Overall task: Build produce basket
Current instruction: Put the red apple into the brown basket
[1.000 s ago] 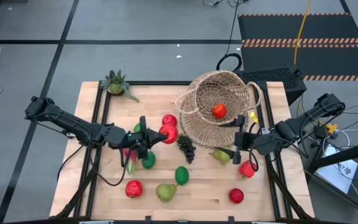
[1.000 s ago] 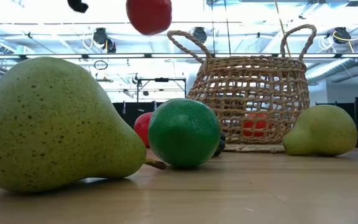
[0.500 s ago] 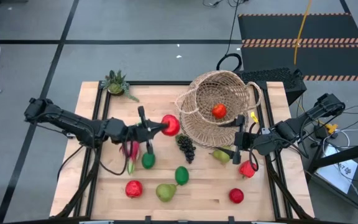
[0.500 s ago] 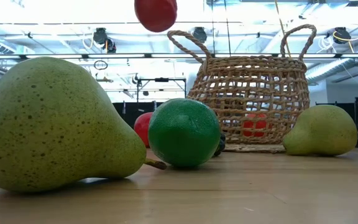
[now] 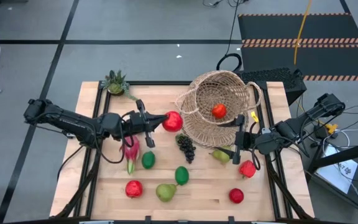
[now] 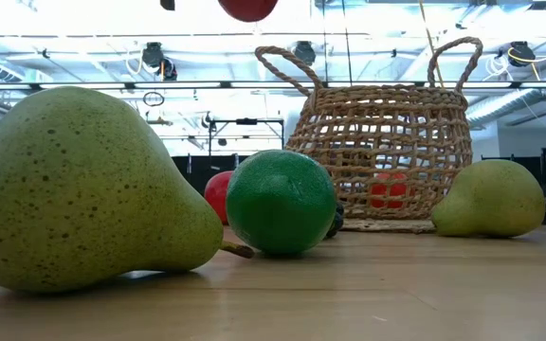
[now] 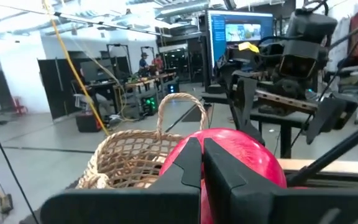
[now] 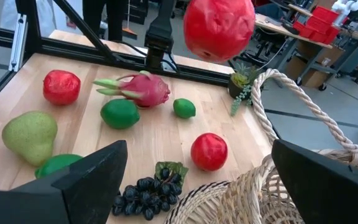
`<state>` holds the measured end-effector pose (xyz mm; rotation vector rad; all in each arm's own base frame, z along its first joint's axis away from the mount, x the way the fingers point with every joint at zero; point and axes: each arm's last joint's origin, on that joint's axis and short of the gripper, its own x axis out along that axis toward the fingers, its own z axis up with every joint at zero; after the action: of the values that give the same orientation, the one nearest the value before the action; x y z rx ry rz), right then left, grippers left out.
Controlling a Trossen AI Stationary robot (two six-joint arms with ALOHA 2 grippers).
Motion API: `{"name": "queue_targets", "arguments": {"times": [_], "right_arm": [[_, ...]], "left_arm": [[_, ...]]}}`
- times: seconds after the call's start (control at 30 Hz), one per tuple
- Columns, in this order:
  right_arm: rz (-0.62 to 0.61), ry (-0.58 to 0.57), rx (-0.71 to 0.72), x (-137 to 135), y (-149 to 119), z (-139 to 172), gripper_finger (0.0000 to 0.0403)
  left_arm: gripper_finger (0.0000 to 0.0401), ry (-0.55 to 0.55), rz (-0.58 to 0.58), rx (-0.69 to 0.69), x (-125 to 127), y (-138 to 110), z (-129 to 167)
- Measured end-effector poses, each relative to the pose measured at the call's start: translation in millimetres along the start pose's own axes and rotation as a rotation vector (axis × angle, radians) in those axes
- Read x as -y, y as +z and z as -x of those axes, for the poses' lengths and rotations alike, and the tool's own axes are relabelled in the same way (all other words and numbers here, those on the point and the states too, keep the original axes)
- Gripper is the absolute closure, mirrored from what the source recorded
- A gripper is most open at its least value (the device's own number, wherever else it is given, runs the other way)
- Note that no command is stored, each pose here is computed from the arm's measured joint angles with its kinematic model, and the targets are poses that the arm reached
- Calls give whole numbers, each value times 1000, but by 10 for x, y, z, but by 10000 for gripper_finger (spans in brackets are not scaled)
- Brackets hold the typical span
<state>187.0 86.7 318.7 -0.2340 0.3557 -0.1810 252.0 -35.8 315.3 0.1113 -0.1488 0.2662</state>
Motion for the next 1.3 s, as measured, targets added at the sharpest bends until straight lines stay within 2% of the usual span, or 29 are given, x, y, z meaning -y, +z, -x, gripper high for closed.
{"name": "queue_targets", "arguments": {"times": [0.13,0.33,0.5,0.6,0.8,0.97,1.3], "right_arm": [[0,0,0,0,-1,0,9],[-45,3,-4,-7,-6,5,9],[-81,53,-41,-103,-64,83,9],[-79,60,-40,-162,-80,142,9],[-35,-15,-14,-211,-91,221,16],[10,-48,10,-194,-67,247,68],[29,-18,26,-65,-77,430,223]], "left_arm": [[401,-1,6,0,0,0,0],[401,0,-43,-1,-1,-1,0],[401,16,-69,-9,-36,63,-40],[401,14,-98,-16,-13,167,-129],[401,20,-165,-52,61,361,-473],[401,39,-225,-154,74,408,-888],[401,51,-319,-285,-12,465,-1600]]}}
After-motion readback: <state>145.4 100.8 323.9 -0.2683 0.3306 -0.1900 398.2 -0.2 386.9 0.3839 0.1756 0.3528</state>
